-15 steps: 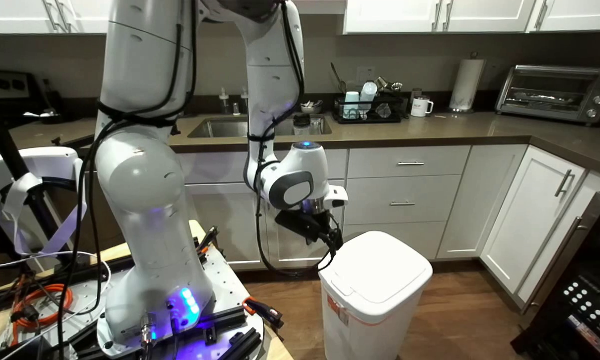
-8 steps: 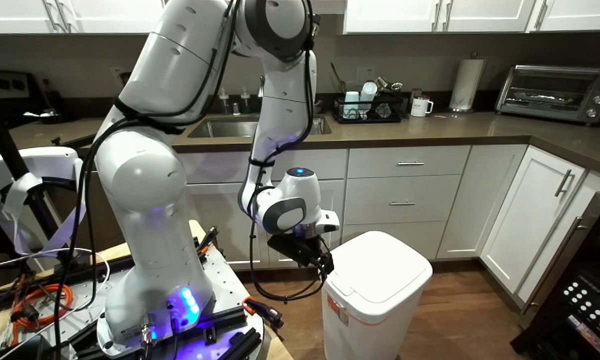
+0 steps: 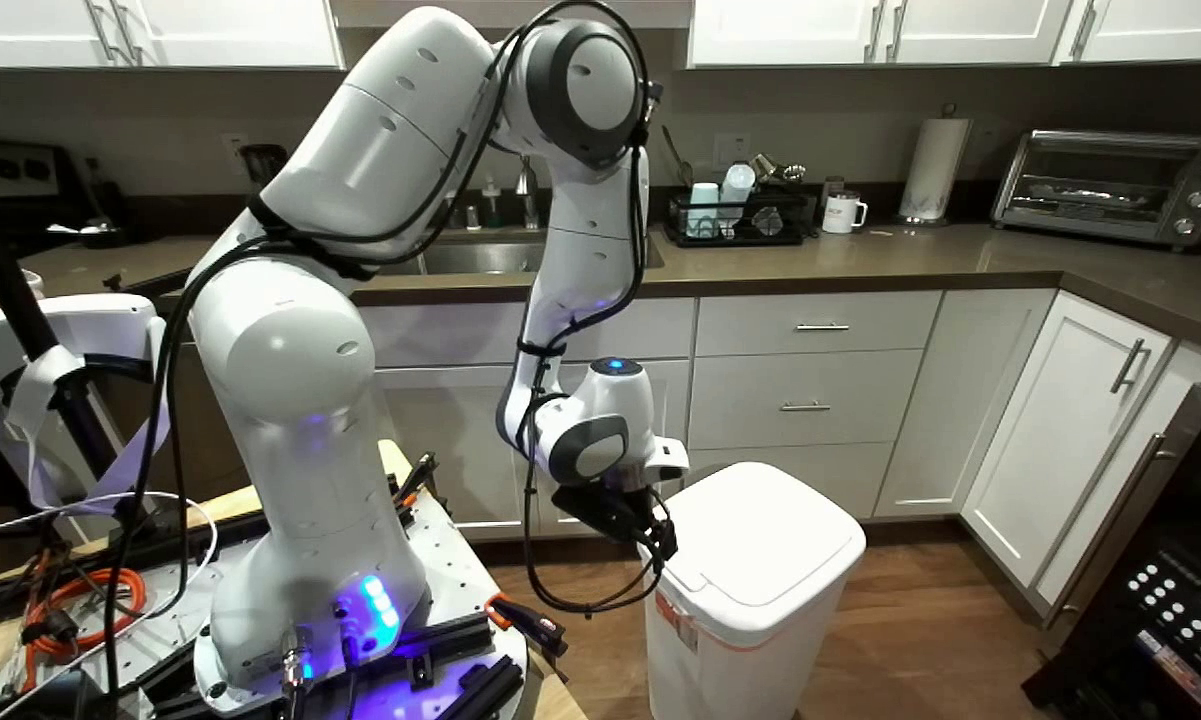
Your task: Press the button to open the bin
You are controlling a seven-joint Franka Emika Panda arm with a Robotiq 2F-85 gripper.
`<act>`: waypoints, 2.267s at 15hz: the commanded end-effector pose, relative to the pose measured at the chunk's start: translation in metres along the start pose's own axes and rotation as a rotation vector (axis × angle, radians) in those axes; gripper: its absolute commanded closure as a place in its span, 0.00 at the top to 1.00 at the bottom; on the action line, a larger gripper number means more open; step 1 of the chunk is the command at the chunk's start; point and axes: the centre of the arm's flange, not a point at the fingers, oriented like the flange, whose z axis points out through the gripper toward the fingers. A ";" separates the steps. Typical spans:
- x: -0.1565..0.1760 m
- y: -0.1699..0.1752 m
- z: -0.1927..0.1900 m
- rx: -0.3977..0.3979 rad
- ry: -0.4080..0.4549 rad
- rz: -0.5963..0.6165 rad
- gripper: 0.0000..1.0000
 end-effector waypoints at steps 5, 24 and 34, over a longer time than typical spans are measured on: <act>-0.010 0.018 0.084 0.019 -0.089 0.098 1.00; 0.039 0.022 0.074 -0.054 -0.023 0.008 0.53; 0.077 0.025 0.085 -0.060 -0.069 -0.003 0.01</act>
